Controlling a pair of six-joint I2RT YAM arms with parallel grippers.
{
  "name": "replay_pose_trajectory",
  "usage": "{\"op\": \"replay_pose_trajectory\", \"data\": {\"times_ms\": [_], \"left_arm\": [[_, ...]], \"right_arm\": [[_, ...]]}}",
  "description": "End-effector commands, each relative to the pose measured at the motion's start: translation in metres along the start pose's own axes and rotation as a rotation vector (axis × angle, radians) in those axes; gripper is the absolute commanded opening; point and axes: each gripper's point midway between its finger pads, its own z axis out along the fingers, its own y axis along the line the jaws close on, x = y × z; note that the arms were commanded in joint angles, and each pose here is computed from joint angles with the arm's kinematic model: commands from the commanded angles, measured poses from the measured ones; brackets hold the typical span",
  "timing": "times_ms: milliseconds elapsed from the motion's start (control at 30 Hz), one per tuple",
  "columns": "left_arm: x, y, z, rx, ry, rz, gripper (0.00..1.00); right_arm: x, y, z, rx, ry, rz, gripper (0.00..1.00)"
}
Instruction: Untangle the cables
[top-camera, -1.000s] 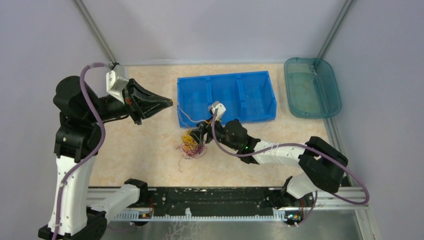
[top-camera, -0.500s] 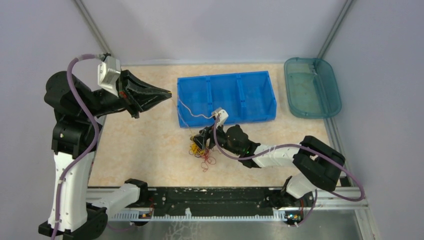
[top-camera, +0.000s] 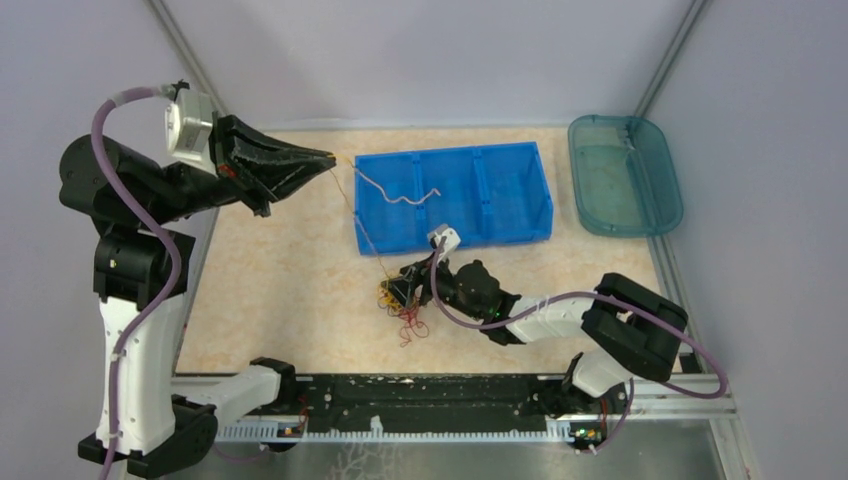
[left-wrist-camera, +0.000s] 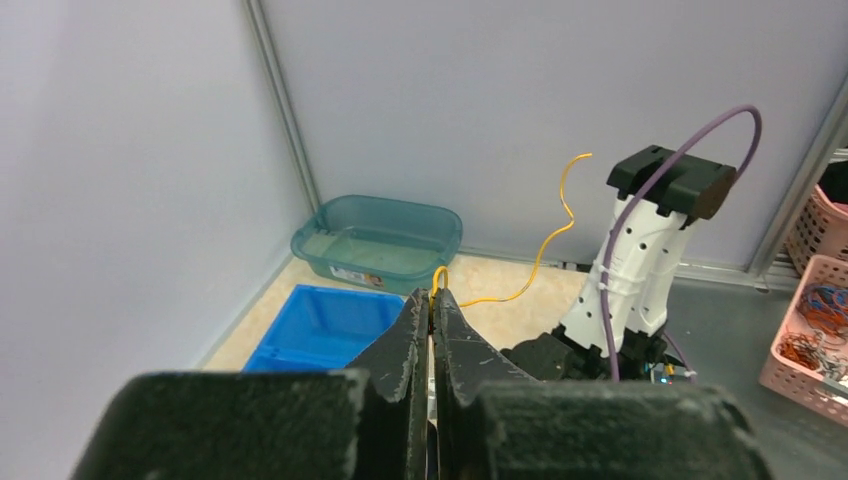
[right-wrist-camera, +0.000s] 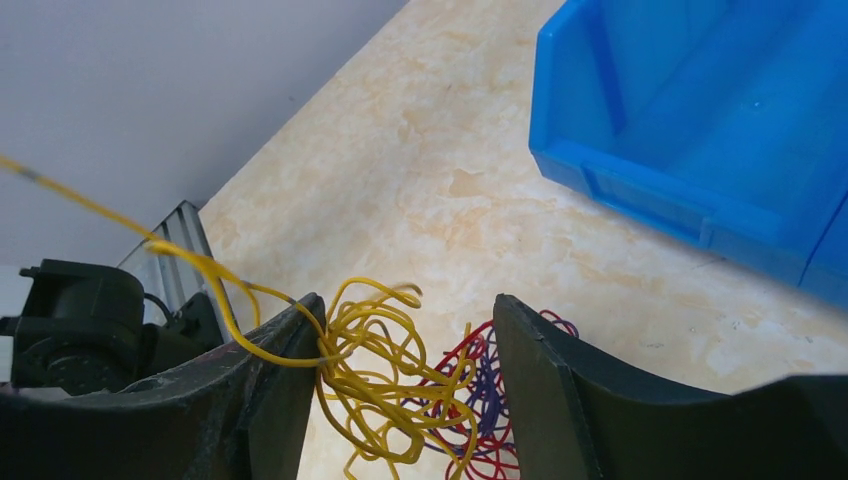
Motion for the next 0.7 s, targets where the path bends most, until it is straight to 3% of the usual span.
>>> {"op": "replay_pose_trajectory", "data": {"times_ms": [0,400,600,667], "left_arm": [[-0.052,-0.002,-0.001,-0.045,-0.141,0.121,0.05],[-0.156,0.026,-0.032,-0.374,-0.502,0.381,0.0],[-0.169,0.027,-0.04,-0.42,-0.542,0.428,0.0],[-0.157,0.026,-0.034,-0.389,-0.486,0.419,0.0]], "right_arm": [[0.01,-0.007,-0.005,0.038,0.005,-0.01,0.63],[0.023,-0.023,-0.022,0.107,0.023,-0.016,0.65],[0.012,-0.021,-0.034,0.122,-0.011,0.048,0.65],[-0.007,-0.006,-0.038,0.048,-0.07,0.123,0.64]]}}
